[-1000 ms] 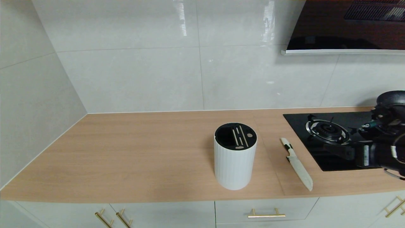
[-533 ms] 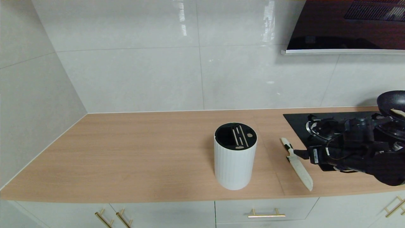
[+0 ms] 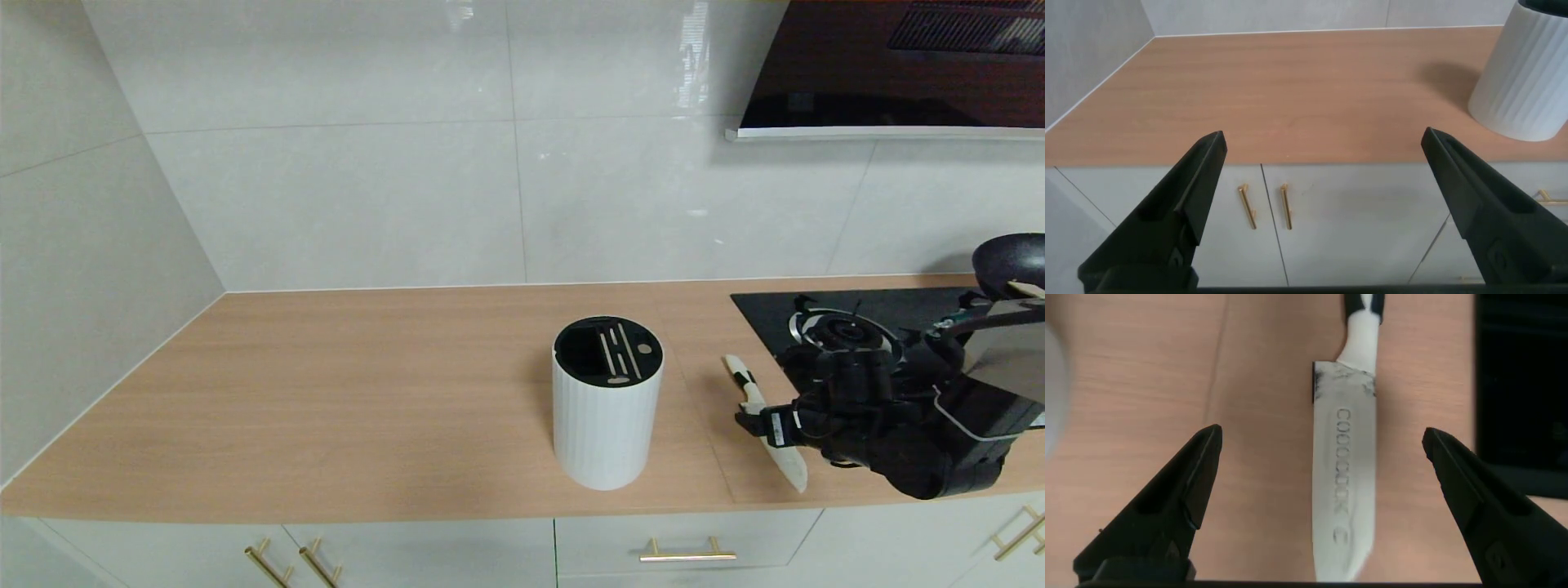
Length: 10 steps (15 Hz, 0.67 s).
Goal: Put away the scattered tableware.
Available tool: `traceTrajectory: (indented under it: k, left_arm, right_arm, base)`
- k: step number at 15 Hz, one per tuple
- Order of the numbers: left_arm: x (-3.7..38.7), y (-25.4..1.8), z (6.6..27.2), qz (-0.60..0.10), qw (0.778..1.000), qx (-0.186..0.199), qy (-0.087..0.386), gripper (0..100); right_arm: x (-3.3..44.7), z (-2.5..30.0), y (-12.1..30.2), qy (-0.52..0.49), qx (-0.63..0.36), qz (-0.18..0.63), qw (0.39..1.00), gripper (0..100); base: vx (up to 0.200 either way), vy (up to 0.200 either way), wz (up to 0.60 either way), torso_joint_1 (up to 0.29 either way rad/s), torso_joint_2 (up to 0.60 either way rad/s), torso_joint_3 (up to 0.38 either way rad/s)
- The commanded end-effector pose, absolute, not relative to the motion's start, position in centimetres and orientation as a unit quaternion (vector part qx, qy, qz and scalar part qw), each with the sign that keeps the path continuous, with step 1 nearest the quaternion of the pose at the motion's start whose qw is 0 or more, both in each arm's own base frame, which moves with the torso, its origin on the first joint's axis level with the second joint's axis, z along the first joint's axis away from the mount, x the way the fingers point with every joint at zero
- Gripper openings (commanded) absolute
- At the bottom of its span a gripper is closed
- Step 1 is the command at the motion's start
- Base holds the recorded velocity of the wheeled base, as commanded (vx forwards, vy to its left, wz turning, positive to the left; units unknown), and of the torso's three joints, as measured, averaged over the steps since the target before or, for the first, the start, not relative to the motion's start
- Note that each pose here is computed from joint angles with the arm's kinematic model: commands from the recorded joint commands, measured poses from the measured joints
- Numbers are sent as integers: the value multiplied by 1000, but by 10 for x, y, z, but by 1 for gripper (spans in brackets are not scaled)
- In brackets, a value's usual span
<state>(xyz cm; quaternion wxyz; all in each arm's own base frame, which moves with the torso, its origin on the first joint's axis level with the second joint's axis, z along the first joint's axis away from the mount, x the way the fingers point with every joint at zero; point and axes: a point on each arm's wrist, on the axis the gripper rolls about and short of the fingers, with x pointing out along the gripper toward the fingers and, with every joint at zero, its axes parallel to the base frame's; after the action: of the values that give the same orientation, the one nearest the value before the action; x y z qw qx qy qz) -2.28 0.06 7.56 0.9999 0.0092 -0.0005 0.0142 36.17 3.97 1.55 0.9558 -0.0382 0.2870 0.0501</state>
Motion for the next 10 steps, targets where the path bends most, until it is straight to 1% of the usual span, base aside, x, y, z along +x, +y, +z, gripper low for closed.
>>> traceTrajectory:
  k: [1, 10]
  left_arm:
    - [-23, 1, 76, 15, 1000, 9, -1, 100]
    - [-23, 1, 76, 15, 1000, 9, -1, 100]
  right_arm:
    - [371, -5, 40, 304, -40, 50, 951, 100]
    - [390, -21, 40, 287, -38, 46, 956, 100]
  base:
    - [0, 0, 0, 0, 0, 0]
    - [0, 0, 0, 0, 0, 0]
